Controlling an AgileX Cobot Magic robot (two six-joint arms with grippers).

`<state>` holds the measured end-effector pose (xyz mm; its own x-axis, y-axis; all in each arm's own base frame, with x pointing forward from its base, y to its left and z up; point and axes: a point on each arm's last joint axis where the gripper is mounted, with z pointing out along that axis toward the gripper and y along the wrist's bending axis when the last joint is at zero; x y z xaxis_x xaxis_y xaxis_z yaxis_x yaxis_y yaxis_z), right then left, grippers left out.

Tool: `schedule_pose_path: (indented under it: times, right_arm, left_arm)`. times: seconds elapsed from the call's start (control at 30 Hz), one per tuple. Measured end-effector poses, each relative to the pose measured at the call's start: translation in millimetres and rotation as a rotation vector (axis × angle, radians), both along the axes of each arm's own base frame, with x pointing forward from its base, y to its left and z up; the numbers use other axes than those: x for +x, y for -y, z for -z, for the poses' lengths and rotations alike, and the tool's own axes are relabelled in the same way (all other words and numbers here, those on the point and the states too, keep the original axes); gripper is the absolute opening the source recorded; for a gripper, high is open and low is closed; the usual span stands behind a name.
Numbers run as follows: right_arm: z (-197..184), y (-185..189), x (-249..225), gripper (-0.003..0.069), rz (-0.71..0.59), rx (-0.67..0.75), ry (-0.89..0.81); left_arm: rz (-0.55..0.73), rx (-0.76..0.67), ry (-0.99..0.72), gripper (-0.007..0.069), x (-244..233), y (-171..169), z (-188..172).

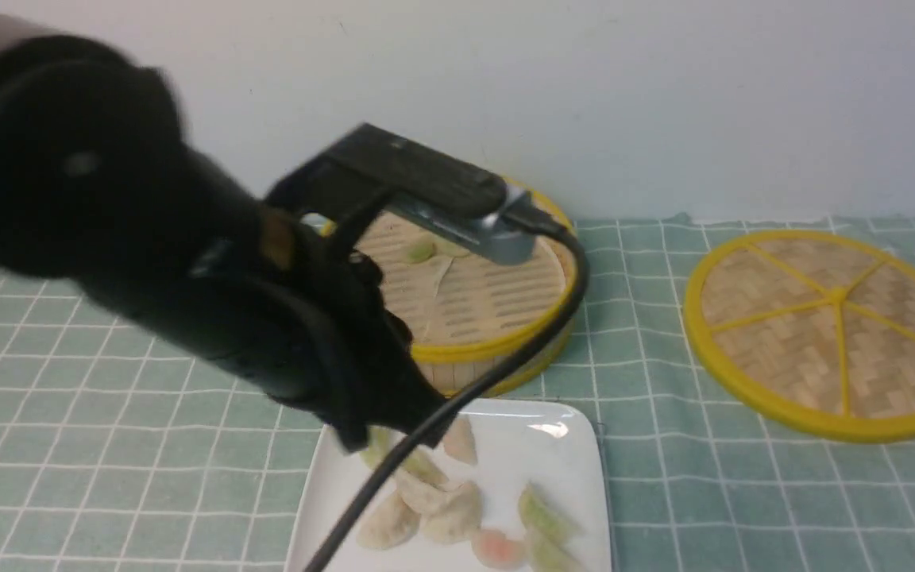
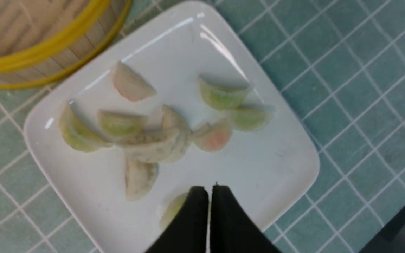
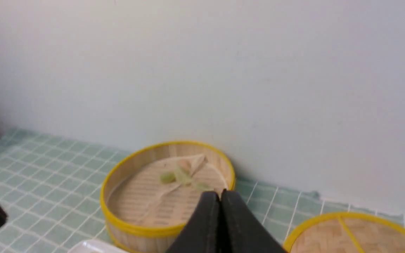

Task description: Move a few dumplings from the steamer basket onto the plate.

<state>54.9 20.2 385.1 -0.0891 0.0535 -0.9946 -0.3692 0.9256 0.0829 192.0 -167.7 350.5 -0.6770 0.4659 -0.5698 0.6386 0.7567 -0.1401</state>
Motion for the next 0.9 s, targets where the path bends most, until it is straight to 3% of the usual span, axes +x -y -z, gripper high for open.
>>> schedule_pose_path:
  times: [0.2,0.33,0.63,0.9]
  right_arm:
    - [23,18,-33,-0.0015,0.021,0.091,0.223]
    - [32,27,-54,-0.0015,0.016,0.170,0.315]
    - [33,30,-59,-0.0015,0.019,0.181,0.341]
    - [34,30,-59,-0.0015,0.019,0.180,0.340]
  left_arm:
    - [-0.036,-0.151,0.180,-0.0006,-53,-45,0]
    - [-0.090,-0.296,0.319,-0.0006,-90,-76,23]
    - [-0.151,-0.533,0.559,-0.0006,-131,-114,70]
    - [-0.157,-0.573,0.603,-0.0006,-136,-119,76]
